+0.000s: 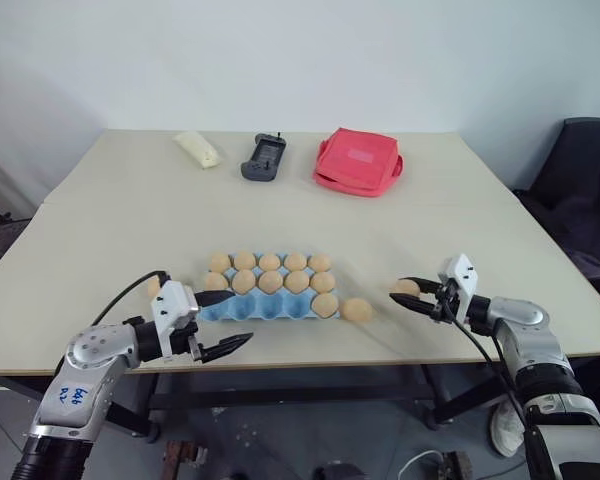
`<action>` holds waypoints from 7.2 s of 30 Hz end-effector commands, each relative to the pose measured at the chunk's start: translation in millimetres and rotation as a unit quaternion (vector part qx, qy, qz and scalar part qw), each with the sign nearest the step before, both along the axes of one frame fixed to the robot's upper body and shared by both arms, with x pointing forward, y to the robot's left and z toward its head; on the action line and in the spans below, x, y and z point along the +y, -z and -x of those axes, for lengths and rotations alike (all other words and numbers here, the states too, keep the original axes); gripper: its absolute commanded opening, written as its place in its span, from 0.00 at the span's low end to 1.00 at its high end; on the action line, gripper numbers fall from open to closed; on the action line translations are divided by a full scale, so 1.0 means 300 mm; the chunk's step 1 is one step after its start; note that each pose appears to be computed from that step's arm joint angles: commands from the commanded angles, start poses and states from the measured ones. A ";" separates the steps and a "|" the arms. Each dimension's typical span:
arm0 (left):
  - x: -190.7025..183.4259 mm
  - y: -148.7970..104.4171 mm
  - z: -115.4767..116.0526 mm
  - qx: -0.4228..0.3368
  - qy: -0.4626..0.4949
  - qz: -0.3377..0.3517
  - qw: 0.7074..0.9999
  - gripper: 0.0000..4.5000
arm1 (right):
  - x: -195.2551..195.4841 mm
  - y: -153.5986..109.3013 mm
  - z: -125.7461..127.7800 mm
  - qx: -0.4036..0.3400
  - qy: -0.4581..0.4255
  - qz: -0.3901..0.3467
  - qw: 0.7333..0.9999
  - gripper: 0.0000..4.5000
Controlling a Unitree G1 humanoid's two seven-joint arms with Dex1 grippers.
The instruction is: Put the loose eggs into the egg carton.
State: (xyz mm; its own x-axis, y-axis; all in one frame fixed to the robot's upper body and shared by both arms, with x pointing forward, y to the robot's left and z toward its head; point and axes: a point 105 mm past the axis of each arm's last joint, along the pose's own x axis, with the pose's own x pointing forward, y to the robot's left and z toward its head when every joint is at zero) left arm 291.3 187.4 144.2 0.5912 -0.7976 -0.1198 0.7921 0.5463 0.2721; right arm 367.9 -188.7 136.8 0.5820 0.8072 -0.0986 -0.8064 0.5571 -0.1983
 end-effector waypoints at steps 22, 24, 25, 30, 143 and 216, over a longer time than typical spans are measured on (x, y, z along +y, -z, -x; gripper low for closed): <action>0.094 -0.029 0.035 -0.020 -0.079 0.015 0.997 1.00 | 0.524 -0.106 0.098 -0.023 -0.129 -0.030 0.991 0.99; 0.080 -0.033 0.033 -0.020 -0.070 0.016 0.997 1.00 | 0.486 -0.124 0.103 -0.031 -0.123 -0.031 0.991 0.99; 0.067 -0.034 0.031 -0.020 -0.061 0.014 0.998 1.00 | 0.448 -0.135 0.115 -0.037 -0.122 -0.031 0.991 0.99; 0.001 -0.039 0.021 -0.024 -0.015 0.005 1.000 1.00 | 0.246 -0.126 0.147 -0.044 -0.079 -0.013 0.996 0.99; 0.309 0.057 0.027 0.025 -0.203 0.033 0.978 1.00 | 0.243 -0.101 0.168 -0.091 -0.184 0.004 0.979 0.99; 0.144 -0.054 -0.030 -0.006 -0.060 0.025 0.998 0.90 | 0.229 -0.112 0.198 -0.106 -0.132 -0.014 0.986 1.00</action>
State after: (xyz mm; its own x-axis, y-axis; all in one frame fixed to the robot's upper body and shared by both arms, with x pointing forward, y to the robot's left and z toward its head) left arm 306.6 223.5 143.3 0.6740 -0.7296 -0.1160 0.7343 0.6444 0.2136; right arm 311.5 -119.0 155.5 0.3748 0.9269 -0.0174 -0.8803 0.3499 -0.3203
